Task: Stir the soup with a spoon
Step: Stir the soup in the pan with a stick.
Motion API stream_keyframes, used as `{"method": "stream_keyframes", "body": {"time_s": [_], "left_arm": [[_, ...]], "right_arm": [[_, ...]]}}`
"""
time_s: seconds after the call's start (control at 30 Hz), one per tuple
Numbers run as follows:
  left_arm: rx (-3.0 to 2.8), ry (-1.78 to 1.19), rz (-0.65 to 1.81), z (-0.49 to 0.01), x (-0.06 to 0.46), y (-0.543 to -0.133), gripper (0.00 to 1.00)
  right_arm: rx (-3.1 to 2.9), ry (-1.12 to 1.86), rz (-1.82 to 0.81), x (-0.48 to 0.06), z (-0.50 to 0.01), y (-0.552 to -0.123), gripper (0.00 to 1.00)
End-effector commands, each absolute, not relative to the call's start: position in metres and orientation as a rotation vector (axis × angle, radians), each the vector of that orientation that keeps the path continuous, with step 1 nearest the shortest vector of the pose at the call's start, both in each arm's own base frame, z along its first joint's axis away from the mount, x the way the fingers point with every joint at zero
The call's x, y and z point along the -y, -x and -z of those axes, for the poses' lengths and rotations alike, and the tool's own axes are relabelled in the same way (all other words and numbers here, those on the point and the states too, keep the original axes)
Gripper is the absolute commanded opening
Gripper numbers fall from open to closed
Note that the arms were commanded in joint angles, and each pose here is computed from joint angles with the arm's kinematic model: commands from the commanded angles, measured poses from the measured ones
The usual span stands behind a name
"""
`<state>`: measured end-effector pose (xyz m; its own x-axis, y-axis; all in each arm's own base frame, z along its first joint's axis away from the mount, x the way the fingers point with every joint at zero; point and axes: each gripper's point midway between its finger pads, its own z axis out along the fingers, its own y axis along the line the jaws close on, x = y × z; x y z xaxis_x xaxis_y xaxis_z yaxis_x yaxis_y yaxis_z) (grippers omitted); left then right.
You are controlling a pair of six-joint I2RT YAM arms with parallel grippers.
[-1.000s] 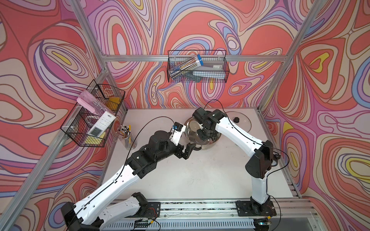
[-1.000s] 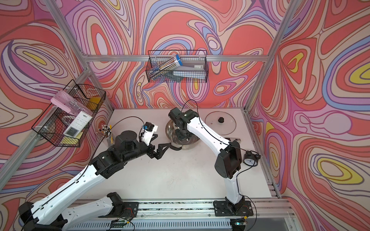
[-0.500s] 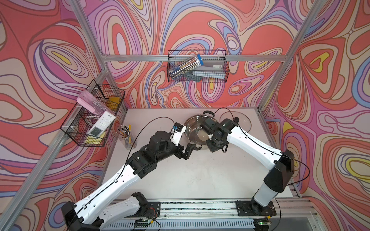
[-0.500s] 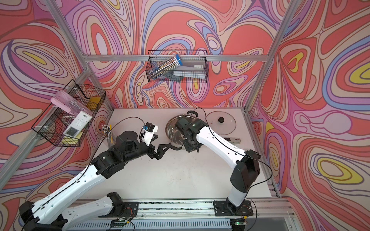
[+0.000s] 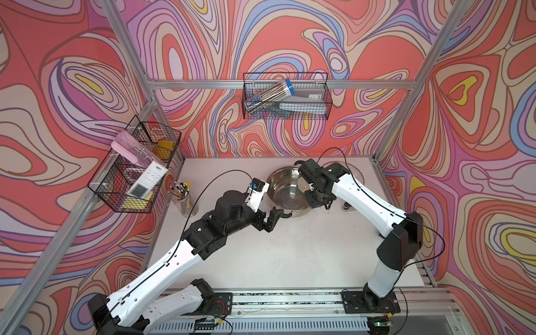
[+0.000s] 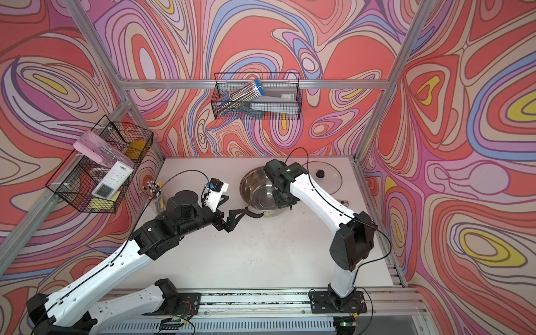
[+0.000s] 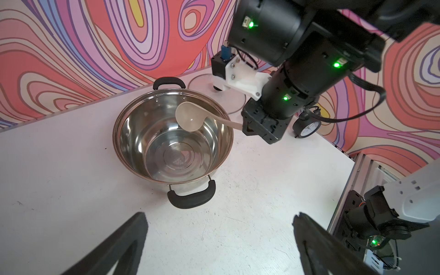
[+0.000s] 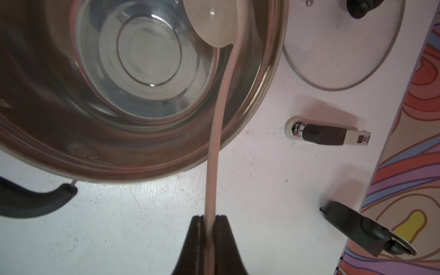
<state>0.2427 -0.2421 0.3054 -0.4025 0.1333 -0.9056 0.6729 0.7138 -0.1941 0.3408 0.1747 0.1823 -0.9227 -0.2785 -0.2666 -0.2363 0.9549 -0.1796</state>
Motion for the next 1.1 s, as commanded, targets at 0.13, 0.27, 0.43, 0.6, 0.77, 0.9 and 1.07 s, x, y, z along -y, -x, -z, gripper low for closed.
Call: {"method": "stream_keyframes", "body": {"time_s": [0.13, 0.27, 0.43, 0.6, 0.77, 0.9, 1.07], "left_arm": [[-1.929, -0.614, 0.667, -0.305, 0.237, -0.239, 0.99], [-1.928, -0.613, 0.664, -0.303, 0.236, -0.239, 0.99], [-1.931, -0.611, 0.667, -0.302, 0.238, -0.24, 0.99], [-1.928, -0.61, 0.668, -0.301, 0.239, -0.242, 0.99], [-1.924, -0.613, 0.673, -0.302, 0.241, -0.242, 0.99], [-1.928, -0.616, 0.68, -0.301, 0.242, -0.241, 0.99], [-1.93, -0.615, 0.68, -0.3, 0.241, -0.241, 0.99]], "right_arm": [[-2.79, 0.445, 0.059, -0.218, -0.186, -0.368, 0.0], [-2.778, 0.533, 0.075, -0.241, -0.185, -0.359, 0.0], [-2.786, 0.57, 0.059, -0.254, -0.184, -0.339, 0.0], [-2.803, 0.571, 0.055, -0.251, -0.183, -0.315, 0.0], [-2.82, 0.538, 0.095, -0.229, -0.183, -0.294, 0.0], [-2.814, 0.496, 0.181, -0.205, -0.184, -0.283, 0.0], [-2.807, 0.441, 0.281, -0.183, -0.182, -0.284, 0.0]]}}
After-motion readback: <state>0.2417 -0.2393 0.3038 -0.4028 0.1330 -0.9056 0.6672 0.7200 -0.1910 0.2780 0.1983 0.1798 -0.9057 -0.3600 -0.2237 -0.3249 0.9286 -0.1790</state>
